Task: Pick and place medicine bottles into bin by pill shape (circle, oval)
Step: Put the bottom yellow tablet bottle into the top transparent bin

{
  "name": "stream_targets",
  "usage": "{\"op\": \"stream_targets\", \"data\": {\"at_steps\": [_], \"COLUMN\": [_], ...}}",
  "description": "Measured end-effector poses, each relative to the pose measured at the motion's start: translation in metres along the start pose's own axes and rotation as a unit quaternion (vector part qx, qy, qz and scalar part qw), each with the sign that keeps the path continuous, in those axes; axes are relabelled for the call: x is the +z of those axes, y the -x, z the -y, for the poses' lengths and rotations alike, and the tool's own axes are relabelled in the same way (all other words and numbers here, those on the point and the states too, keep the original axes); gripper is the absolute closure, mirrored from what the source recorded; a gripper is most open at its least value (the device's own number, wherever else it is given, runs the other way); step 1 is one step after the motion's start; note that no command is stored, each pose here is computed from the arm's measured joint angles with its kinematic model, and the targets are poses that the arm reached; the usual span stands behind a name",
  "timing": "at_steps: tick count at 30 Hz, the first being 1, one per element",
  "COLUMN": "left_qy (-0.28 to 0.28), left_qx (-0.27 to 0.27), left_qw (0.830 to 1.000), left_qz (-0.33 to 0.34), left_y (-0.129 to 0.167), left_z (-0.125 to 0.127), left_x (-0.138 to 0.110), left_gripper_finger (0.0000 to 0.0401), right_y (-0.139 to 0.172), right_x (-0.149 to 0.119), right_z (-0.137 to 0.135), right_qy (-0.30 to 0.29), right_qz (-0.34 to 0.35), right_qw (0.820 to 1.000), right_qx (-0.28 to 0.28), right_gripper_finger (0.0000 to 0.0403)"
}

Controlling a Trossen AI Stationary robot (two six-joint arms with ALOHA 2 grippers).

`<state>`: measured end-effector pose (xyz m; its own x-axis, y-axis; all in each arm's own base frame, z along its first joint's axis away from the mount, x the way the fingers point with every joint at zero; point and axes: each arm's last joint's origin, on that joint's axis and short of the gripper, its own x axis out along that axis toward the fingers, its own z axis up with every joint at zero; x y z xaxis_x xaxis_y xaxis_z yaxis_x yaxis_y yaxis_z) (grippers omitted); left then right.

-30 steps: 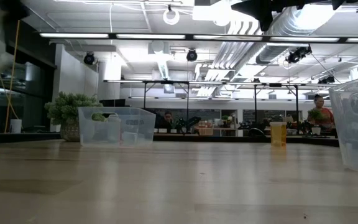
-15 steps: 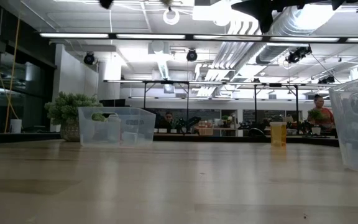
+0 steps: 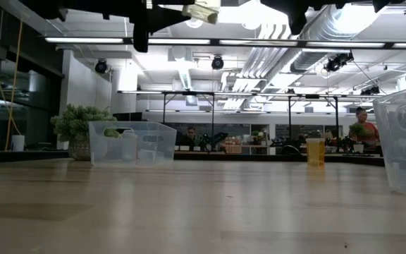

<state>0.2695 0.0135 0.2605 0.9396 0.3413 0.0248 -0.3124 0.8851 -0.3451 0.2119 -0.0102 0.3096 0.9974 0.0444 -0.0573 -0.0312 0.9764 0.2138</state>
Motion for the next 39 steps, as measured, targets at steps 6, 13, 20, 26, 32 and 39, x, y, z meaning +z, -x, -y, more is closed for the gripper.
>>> {"op": "stream_targets", "data": {"at_steps": [6, 13, 20, 26, 32, 39], "left_qy": [-0.004, -0.014, -0.012, -0.012, -0.032, -0.064], "left_qx": [-0.005, -0.009, -0.01, -0.01, -0.009, 0.027], "left_qw": [1.0, 1.0, 1.0, 1.0, 0.999, 0.998], "left_qz": [0.012, 0.011, 0.012, 0.012, 0.012, -0.008], "left_y": [0.0, 0.0, 0.0, 0.0, 0.0, 0.005], "left_z": [0.001, 0.001, 0.001, 0.001, 0.001, -0.011], "left_x": [0.002, 0.002, 0.002, 0.002, 0.002, 0.023], "left_gripper_finger": [0.0286, 0.0286, 0.0286, 0.0286, 0.0286, 0.0286], "right_y": [-0.018, -0.029, -0.028, -0.028, -0.028, -0.028], "right_x": [-0.013, -0.016, -0.014, -0.014, -0.014, -0.014], "right_z": [-0.006, -0.008, -0.007, -0.007, -0.007, -0.007], "right_qy": [0.004, 0.007, 0.017, 0.019, 0.019, 0.019], "right_qz": [-0.022, -0.013, 0.0, -0.001, -0.001, -0.001], "right_qw": [1.0, 1.0, 1.0, 1.0, 1.0, 1.0], "right_qx": [0.018, 0.027, 0.007, 0.006, 0.006, 0.006], "right_gripper_finger": [0.0233, 0.0233, 0.0233, 0.0233, 0.0233, 0.0233]}}
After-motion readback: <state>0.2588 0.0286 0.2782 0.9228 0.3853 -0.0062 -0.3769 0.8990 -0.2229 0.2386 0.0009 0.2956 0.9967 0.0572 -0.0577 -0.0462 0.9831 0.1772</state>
